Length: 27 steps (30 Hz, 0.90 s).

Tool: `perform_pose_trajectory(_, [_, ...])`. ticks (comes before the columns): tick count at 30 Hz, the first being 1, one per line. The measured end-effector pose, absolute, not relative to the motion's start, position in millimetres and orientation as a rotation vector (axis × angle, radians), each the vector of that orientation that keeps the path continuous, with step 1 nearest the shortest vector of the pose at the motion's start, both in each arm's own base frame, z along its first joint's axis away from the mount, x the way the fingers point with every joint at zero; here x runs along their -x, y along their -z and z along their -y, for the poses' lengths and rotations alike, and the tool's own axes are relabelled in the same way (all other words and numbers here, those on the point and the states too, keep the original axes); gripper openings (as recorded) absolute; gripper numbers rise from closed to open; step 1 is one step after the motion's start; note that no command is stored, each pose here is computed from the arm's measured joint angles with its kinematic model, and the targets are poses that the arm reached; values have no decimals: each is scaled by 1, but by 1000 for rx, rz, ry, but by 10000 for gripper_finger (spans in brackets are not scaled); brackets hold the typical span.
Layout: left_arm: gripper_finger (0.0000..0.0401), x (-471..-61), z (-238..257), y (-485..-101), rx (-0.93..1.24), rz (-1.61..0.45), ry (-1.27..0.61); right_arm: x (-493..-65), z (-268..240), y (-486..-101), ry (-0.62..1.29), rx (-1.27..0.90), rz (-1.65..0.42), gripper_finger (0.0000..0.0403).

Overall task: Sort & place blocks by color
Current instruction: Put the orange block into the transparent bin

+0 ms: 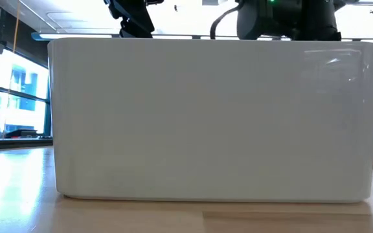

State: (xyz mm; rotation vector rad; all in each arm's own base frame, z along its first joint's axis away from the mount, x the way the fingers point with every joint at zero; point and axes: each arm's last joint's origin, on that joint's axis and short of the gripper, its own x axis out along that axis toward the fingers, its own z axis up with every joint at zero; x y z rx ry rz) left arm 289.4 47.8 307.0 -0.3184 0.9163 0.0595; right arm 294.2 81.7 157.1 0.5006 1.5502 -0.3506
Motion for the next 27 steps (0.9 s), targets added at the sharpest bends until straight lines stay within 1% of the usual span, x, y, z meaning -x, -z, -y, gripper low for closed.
perform_pose_trajectory(5, [163,-289,-48,-307,318,-916,-60,-298,-84,-151,315,-531,-1561,200])
perform_pose_trajectory(18, [163,-289,-48,-307,291,-919,-46,-301,-86,-139,328,-536,-1595,190])
perform_pose_trajectory(21, [163,-288,-48,-306,270,-934,-39,-301,-85,-139,345,-548,-1590,167])
perform_pose_trajectory(25, [163,-285,-52,-304,265,-964,-71,-300,-85,-139,361,-543,-1594,104])
perform_pose_trajectory(26, [163,-284,-54,-304,267,-972,-82,-300,-84,-139,365,-543,-1596,96])
perform_pose_trajectory(27, [163,-283,-56,-303,267,-980,-98,-300,-84,-139,370,-545,-1597,96])
